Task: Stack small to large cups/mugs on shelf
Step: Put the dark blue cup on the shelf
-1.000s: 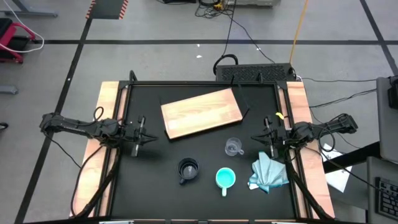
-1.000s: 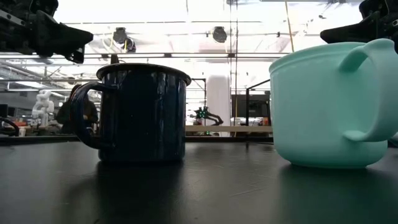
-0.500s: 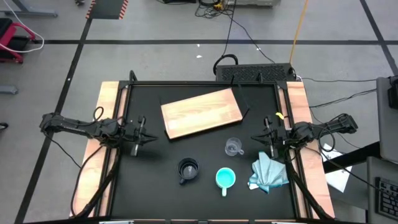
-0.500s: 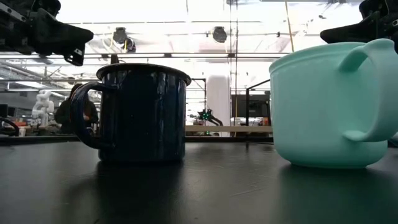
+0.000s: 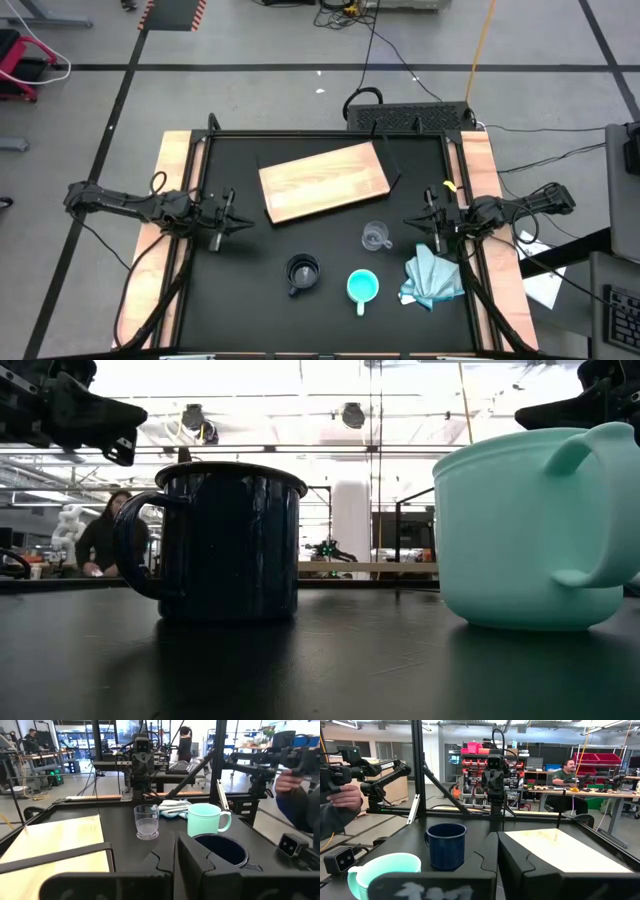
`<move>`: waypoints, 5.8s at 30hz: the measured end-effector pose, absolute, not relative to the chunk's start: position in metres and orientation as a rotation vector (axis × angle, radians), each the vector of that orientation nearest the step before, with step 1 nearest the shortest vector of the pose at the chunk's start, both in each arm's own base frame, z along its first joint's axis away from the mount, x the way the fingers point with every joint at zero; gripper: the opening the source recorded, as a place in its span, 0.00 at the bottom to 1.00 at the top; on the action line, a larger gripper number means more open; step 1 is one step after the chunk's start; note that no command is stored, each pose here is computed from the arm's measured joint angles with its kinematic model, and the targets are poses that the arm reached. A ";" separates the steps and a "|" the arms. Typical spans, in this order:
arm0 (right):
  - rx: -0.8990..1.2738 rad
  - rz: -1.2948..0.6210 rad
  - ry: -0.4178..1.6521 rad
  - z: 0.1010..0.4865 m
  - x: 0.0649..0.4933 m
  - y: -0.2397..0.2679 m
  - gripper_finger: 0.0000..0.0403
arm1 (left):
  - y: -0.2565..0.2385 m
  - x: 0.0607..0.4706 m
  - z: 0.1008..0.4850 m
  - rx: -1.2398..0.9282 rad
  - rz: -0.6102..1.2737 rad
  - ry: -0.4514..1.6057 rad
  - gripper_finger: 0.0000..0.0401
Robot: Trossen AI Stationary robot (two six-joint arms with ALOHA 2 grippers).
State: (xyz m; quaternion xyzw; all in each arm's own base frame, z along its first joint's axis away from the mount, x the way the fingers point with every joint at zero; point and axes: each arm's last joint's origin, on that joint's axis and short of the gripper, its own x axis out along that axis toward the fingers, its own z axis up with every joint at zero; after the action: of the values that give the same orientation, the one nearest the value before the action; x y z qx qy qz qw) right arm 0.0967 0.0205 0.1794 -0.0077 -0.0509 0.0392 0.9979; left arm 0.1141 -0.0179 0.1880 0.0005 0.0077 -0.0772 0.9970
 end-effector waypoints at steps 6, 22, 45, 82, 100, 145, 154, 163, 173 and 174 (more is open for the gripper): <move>-0.016 0.078 -0.102 0.179 0.097 0.020 0.00 | -0.018 0.114 0.187 -0.002 -0.154 0.022 0.06; -0.063 0.127 -0.166 0.186 0.097 0.022 0.00 | -0.020 0.114 0.192 0.015 -0.234 -0.026 0.06; -0.115 0.270 0.175 0.265 0.201 0.053 0.00 | -0.017 0.113 0.203 -0.017 -0.131 -0.141 0.06; -0.018 0.501 0.613 0.271 0.370 0.049 0.14 | -0.015 0.114 0.198 -0.012 -0.064 -0.086 0.06; -0.307 0.629 0.766 0.265 0.407 0.085 0.18 | -0.015 0.114 0.192 -0.016 -0.057 -0.030 0.06; -0.543 0.706 0.799 0.225 0.420 0.123 0.52 | -0.015 0.114 0.185 -0.004 -0.058 0.045 0.06; -0.548 0.706 0.773 0.212 0.429 0.129 0.52 | -0.015 0.114 0.185 -0.006 -0.058 0.046 0.06; -0.539 0.703 0.795 0.201 0.432 0.129 0.52 | -0.015 0.114 0.185 -0.016 -0.070 0.044 0.06; -0.501 0.682 0.794 0.202 0.433 0.129 0.47 | -0.015 0.114 0.185 -0.017 -0.070 0.044 0.06; -0.500 0.681 0.794 0.202 0.433 0.128 0.45 | -0.015 0.114 0.185 -0.017 -0.070 0.044 0.06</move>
State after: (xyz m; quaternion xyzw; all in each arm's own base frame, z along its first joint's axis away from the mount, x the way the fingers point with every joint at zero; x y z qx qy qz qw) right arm 0.4332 0.1284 0.2017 -0.2363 0.3752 0.3218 0.8366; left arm 0.1143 -0.0155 0.1854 -0.0087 0.0219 -0.0350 0.9991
